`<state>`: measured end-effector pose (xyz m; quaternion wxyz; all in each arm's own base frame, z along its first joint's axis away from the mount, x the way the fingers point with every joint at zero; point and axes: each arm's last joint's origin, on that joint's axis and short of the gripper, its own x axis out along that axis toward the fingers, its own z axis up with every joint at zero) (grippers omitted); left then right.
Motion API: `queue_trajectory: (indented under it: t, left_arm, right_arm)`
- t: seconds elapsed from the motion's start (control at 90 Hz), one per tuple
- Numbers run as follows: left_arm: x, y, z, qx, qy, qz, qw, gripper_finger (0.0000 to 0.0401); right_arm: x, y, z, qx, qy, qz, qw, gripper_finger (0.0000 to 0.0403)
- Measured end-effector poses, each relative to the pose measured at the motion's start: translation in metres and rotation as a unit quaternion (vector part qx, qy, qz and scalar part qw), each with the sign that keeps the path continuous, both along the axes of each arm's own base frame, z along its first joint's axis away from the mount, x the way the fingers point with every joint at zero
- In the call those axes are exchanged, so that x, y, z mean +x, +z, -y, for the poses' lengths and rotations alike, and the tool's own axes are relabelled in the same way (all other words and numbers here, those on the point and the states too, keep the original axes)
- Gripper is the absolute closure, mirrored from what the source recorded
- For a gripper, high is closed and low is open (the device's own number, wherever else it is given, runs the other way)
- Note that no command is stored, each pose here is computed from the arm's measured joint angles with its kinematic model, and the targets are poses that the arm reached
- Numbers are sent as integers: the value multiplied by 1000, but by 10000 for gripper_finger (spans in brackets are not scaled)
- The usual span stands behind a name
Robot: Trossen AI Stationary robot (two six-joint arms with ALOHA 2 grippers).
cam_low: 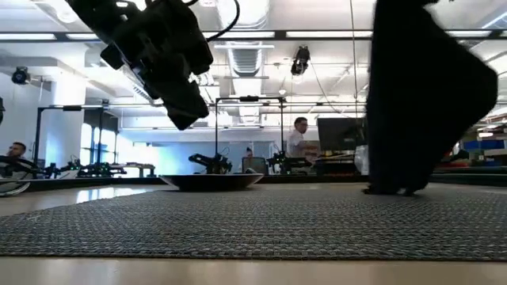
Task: Set table place
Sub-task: Fold the black napkin
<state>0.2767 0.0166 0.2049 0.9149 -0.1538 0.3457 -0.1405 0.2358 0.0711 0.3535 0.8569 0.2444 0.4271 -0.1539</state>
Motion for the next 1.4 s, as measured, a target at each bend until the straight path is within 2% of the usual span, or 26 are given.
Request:
queue_trajectory:
  t: [0.189,0.267,0.489,0.844,1.044,1.244,1.4]
  left_arm:
    - [-7,10,1,-17,-3,8,1000,365]
    - [-12,17,4,-31,-6,11,999,365]
    - [-40,32,14,-53,-8,8,999,365]
    - [-96,13,20,-144,56,4,988,365]
    - [-113,9,21,-187,74,40,979,365]
    - [-117,11,23,-197,80,56,976,365]
    - [-117,10,23,-206,84,45,974,365]
  right_arm:
    - [53,-36,4,32,66,60,996,403]
    - [69,-48,12,38,84,64,994,403]
    - [111,-78,26,92,149,104,979,403]
    - [167,-137,31,176,221,115,952,403]
    - [197,-139,41,178,256,142,939,403]
    - [223,-139,50,162,285,167,930,403]
    - [230,-162,48,201,311,139,918,392]
